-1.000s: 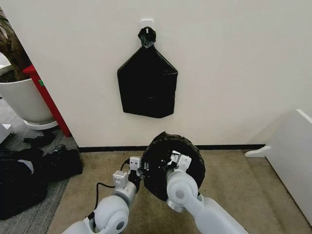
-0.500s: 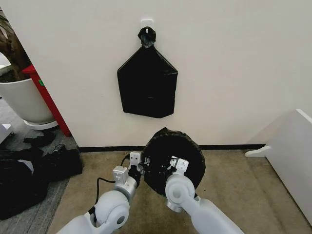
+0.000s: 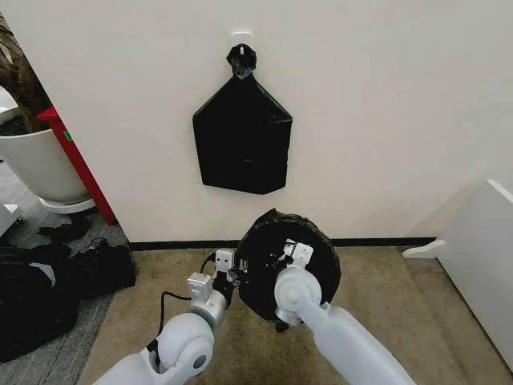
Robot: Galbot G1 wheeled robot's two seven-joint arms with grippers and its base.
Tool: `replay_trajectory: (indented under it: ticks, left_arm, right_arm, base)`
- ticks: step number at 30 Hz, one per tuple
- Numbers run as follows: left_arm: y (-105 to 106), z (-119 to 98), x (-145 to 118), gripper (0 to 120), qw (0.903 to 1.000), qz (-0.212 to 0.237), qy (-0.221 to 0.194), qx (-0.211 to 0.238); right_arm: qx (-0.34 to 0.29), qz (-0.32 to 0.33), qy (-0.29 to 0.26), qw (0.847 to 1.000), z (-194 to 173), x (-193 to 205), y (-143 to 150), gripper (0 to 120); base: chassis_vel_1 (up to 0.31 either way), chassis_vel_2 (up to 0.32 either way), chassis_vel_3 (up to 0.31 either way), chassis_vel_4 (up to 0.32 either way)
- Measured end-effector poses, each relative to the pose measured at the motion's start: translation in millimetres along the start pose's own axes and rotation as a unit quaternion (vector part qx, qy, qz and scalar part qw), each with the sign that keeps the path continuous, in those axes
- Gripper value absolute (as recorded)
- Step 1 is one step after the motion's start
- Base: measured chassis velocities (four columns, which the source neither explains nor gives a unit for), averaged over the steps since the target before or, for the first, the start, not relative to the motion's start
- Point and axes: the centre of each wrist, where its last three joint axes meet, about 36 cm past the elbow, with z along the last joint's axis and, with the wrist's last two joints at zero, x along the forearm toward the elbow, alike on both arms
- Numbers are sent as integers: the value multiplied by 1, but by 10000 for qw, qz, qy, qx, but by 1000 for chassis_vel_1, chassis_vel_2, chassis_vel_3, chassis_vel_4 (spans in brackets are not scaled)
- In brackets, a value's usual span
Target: Place the garbage bag over the trash bin.
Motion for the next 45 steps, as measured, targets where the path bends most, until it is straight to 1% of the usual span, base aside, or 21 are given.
replay_trajectory:
  ticks: [5, 8, 11, 13, 14, 18, 22, 27, 33, 37, 38, 42, 45]
  left_arm:
    - [-2, -1, 2, 0, 10000, 46, 0, 14]
    - [-2, -1, 2, 0, 10000, 49, 1, 23]
    - [-1, 1, 0, 0, 10000, 12, 11, 36]
    - [0, 3, -2, 0, 10000, -49, 35, 30]
    - [0, 3, -2, 0, 10000, -49, 35, 30]
    - [2, 5, -5, 0, 9999, -118, 51, 28]
    - [2, 5, -6, 0, 9999, -127, 44, 37]
    - [0, 0, -5, 0, 9999, -112, 2, 78]
    - [1, -6, -8, 0, 9998, -126, -66, 115]
    - [2, -8, -8, 0, 9998, -125, -81, 113]
    - [2, -7, -8, 0, 9998, -125, -77, 113]
    - [3, -5, -7, 0, 9998, -139, -38, 115]
    - [3, -4, -6, 0, 9998, -140, -29, 119]
  right_arm:
    - [-8, 128, -5, 9999, -5, -18, -4, 0]
    - [-14, 154, -2, 9999, -5, -19, -6, 0]
    - [-46, 69, -35, 10000, -5, -1, -5, 0]
    - [-47, -100, -51, 9999, -4, 17, 1, 0]
    - [-47, -100, -51, 9999, -4, 17, 1, 0]
    - [-41, -329, -24, 9994, 0, 41, 11, 0]
    - [-33, -295, 40, 9996, 5, 39, 11, 0]
    - [-31, -89, 254, 9996, 19, 25, 5, 0]
    - [71, -116, 339, 9993, 35, 30, 5, 0]
    - [49, -170, 262, 9995, 32, 34, 8, 0]
    - [10, -263, 128, 9996, 21, 41, 13, 0]
    - [-61, -408, -53, 9991, 3, 53, 18, 0]
    - [-82, -345, -73, 9993, -1, 48, 17, 0]
  base:
    - [0, 0, 0, 0]
    - [0, 0, 0, 0]
    - [0, 0, 0, 0]
    - [0, 0, 0, 0]
    - [0, 0, 0, 0]
    - [0, 0, 0, 0]
    - [0, 0, 0, 0]
    - [0, 0, 0, 0]
    - [0, 0, 0, 0]
    - [0, 0, 0, 0]
    - [0, 0, 0, 0]
    - [0, 0, 0, 0]
    - [0, 0, 0, 0]
